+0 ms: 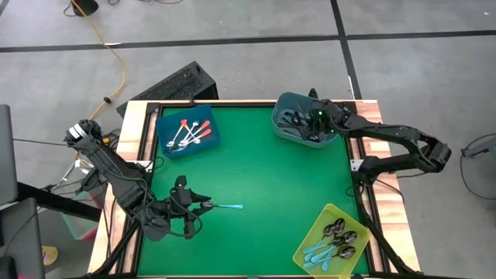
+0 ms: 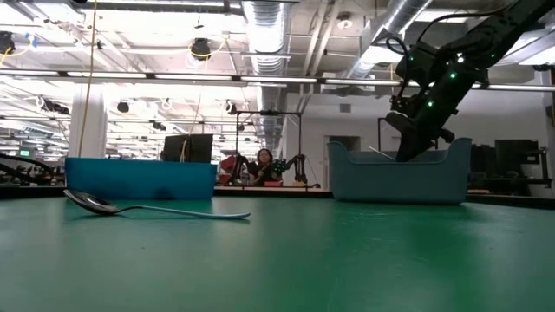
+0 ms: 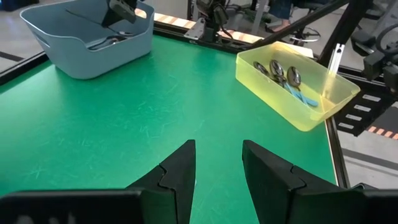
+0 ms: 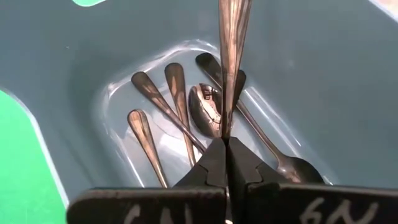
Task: Sort silverware by color (type)
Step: Put the black spoon into the blue bin, then put the blue spoon into the yellow bin
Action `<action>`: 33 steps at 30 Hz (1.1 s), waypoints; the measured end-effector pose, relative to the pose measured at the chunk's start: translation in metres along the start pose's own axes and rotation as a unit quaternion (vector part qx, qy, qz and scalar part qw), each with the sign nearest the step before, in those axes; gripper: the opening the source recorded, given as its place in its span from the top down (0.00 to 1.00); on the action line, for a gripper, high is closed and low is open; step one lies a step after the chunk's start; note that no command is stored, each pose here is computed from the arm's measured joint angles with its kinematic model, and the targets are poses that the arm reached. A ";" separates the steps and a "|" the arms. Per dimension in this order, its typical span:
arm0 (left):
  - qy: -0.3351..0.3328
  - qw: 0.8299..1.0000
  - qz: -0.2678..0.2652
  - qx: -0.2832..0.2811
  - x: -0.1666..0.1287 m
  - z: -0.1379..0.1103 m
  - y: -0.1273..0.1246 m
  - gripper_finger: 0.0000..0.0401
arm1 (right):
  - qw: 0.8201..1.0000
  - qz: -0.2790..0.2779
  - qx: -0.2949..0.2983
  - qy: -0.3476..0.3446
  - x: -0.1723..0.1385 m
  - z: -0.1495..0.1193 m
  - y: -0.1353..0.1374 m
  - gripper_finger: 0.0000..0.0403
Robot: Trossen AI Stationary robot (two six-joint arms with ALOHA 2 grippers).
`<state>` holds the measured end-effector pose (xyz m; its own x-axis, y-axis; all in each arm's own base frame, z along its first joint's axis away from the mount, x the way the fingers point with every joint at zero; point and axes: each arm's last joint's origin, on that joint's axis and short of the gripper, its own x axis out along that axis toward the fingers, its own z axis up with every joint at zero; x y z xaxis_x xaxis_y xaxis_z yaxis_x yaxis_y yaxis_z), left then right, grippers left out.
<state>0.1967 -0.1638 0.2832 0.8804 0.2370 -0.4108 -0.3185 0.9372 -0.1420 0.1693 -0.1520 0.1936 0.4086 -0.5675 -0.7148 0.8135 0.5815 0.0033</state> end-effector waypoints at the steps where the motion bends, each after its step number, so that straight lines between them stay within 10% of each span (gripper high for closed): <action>1: 0.000 1.000 0.000 0.000 0.000 0.000 0.000 0.71 | 1.000 -0.002 0.001 0.000 0.000 0.000 0.000 0.97; 20: -0.005 1.000 0.004 -0.006 0.000 0.000 0.000 0.71 | 1.000 0.016 0.002 0.010 -0.001 0.002 0.000 0.76; 33: 0.049 0.999 -0.020 -0.012 0.019 0.018 0.020 0.71 | 0.994 0.081 -0.068 -0.030 -0.084 0.084 0.010 0.76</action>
<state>0.2134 -0.1357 0.2886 0.8545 0.1720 -0.4902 -0.2927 0.9389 -0.1809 0.1783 -0.1478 0.3124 0.5575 -0.4910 -0.6694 0.6727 0.7397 0.0176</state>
